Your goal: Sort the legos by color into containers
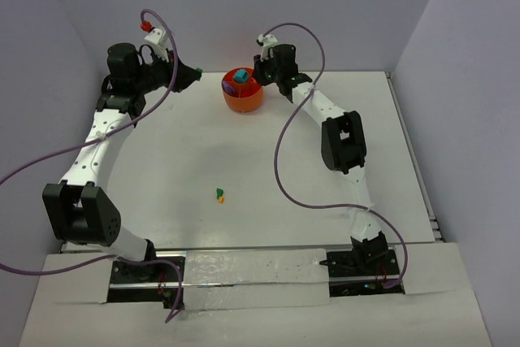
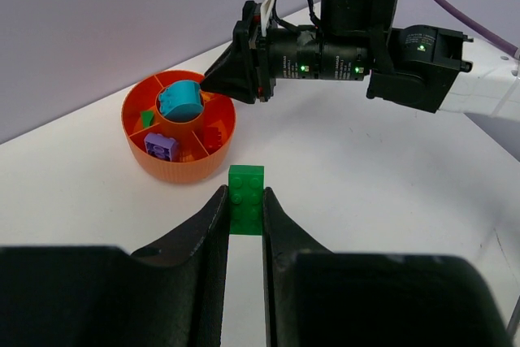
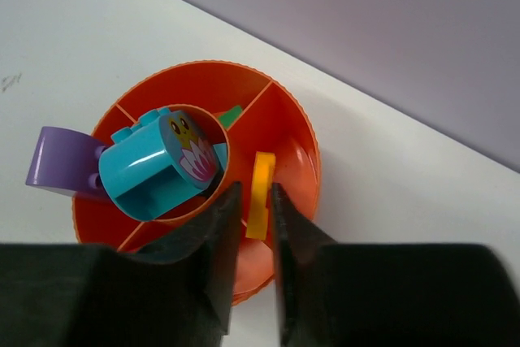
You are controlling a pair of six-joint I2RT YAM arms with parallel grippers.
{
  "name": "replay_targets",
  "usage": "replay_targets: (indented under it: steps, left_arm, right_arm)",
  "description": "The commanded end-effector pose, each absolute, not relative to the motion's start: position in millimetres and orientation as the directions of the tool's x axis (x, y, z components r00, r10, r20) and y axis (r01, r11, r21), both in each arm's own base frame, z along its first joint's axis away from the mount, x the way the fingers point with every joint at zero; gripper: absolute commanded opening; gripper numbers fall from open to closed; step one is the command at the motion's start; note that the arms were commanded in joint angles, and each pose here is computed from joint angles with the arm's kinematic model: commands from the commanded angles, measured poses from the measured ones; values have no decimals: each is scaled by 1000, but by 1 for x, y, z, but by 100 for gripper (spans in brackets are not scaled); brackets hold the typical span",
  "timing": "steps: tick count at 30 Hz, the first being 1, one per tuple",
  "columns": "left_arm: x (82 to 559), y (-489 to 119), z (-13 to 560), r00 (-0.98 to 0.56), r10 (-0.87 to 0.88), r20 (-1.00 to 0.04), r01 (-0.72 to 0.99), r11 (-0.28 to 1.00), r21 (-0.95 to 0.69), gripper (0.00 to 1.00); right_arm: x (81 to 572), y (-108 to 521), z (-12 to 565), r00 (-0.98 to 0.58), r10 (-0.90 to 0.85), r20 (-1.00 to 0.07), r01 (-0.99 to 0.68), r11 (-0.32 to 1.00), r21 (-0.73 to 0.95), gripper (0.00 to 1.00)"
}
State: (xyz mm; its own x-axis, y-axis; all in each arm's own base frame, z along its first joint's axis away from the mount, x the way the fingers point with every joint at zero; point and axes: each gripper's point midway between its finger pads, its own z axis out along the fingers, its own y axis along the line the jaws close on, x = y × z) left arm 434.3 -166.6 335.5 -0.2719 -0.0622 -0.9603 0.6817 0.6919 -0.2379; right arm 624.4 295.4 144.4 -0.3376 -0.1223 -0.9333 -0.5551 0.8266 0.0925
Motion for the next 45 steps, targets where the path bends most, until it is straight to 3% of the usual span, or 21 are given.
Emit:
replay_targets:
  steps: [1,7,10,15,19,28,36,45]
  left_arm:
    - [443,-161,344,-219,-63,-974,675,711,-198,0]
    - [448,-162,348,-206,-65,-976,681,707,-191,0]
    - [464,-162,348,-202,-62,-977,672,717,-185,0]
    - [517,-170,334,-261,-53,-964,675,703,-222,0]
    - [564,-178,319,-251,-105,-962,671,698,-251,0]
    - [617,-211,244,-311,-80,-947,694,662,-284,0]
    - [631,-222,219,-260,-80,-962,712,657,-247,4]
    - [642,-232,196,-236,-57,-970,696,687,-210,5]
  right_arm:
    - [636,301,164,-262,-106,-959,-556,829,60,43]
    - [633,302,169,-263,-99,-960,-562,824,69,54]
    - [622,305,199,-243,-73,-967,-587,805,86,68]
    - [603,293,264,-178,-43,-983,-582,810,70,92]
    - [592,272,282,-176,-55,-983,-551,833,51,99]
    - [549,214,305,-244,-41,-969,-511,854,92,100]
    - [509,182,315,-298,17,-954,-487,857,167,100]
    - [505,182,320,-311,26,-950,-495,849,185,100]
